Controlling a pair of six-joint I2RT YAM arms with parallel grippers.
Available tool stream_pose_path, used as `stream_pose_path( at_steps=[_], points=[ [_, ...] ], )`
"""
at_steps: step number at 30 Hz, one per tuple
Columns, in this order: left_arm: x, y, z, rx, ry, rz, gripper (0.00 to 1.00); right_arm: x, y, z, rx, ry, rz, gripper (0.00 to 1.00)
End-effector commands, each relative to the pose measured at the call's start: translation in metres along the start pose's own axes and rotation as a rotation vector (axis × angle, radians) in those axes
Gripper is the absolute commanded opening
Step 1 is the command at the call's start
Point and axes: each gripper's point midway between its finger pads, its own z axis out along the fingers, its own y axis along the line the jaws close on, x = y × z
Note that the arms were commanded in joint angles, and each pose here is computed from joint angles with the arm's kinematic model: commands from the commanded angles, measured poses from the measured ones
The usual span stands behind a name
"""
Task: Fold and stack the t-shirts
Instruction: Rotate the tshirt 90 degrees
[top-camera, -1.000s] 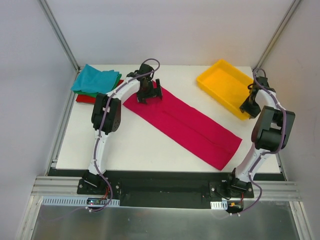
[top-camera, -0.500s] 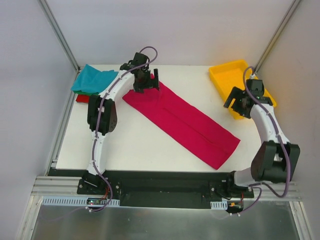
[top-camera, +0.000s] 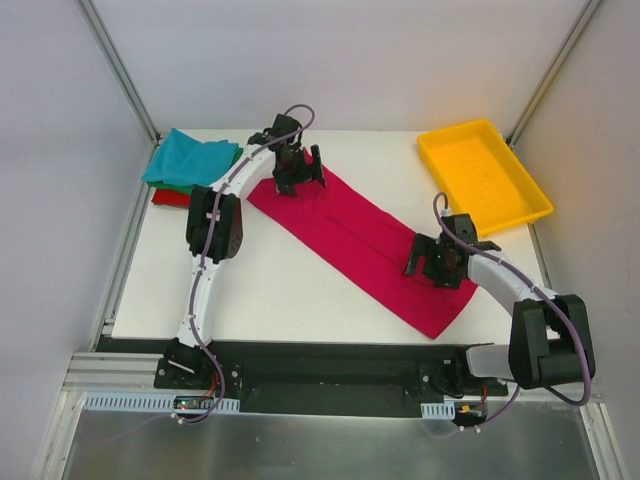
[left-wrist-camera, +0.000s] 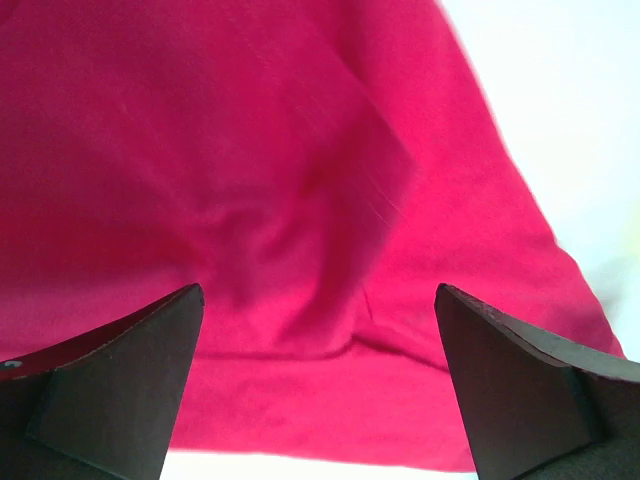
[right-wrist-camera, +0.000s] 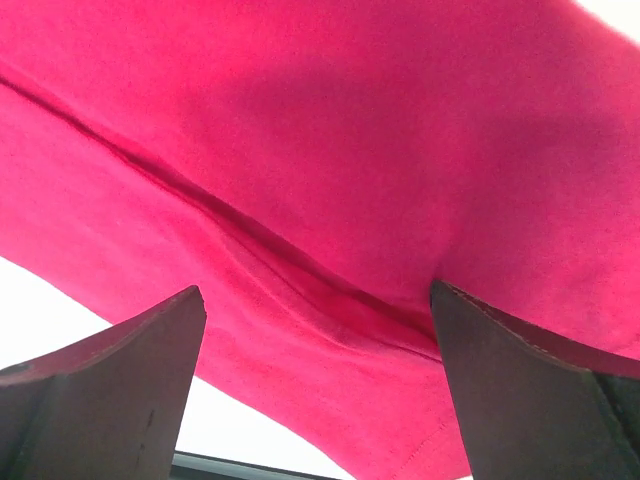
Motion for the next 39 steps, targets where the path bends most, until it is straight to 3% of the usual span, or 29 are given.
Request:
stream_pose_path(
  at_steps=[1,4,11,14,18,22,31,36,39],
  points=[
    [-0.005,0.002,0.024,0.047,0.054,-0.124,0.99,0.016,0.008,0.012,-0.032,0.023,-0.005,0.96],
    [-0.012,0.004,0.044,0.054,0.056,-0.186,0.99,0.042,0.006,0.016,-0.030,0.085,-0.017,0.96],
    [-0.052,-0.031,0.057,0.277,0.014,-0.310,0.99,0.098,0.040,0.002,-0.122,0.220,-0.129,0.96],
    [-0.047,-0.018,0.052,0.219,0.013,-0.358,0.99,0.121,0.062,-0.002,-0.180,0.276,-0.190,0.96],
    [-0.038,-0.012,0.045,0.193,0.011,-0.299,0.99,0.148,0.098,-0.005,-0.268,0.333,-0.276,0.96],
    [-0.060,-0.014,0.027,0.202,-0.066,-0.223,0.99,0.179,0.133,-0.012,-0.325,0.401,-0.423,0.96],
    [-0.076,-0.051,0.045,0.429,-0.080,-0.140,0.99,0.184,0.191,-0.045,-0.487,0.329,-0.604,0.96],
    [-0.062,-0.063,0.055,0.498,-0.022,-0.150,0.99,0.156,0.181,-0.044,-0.394,0.206,-0.596,0.96],
    [-0.066,-0.073,0.030,0.485,-0.078,-0.069,0.99,0.133,0.187,-0.045,-0.395,0.156,-0.618,0.96]
  ],
)
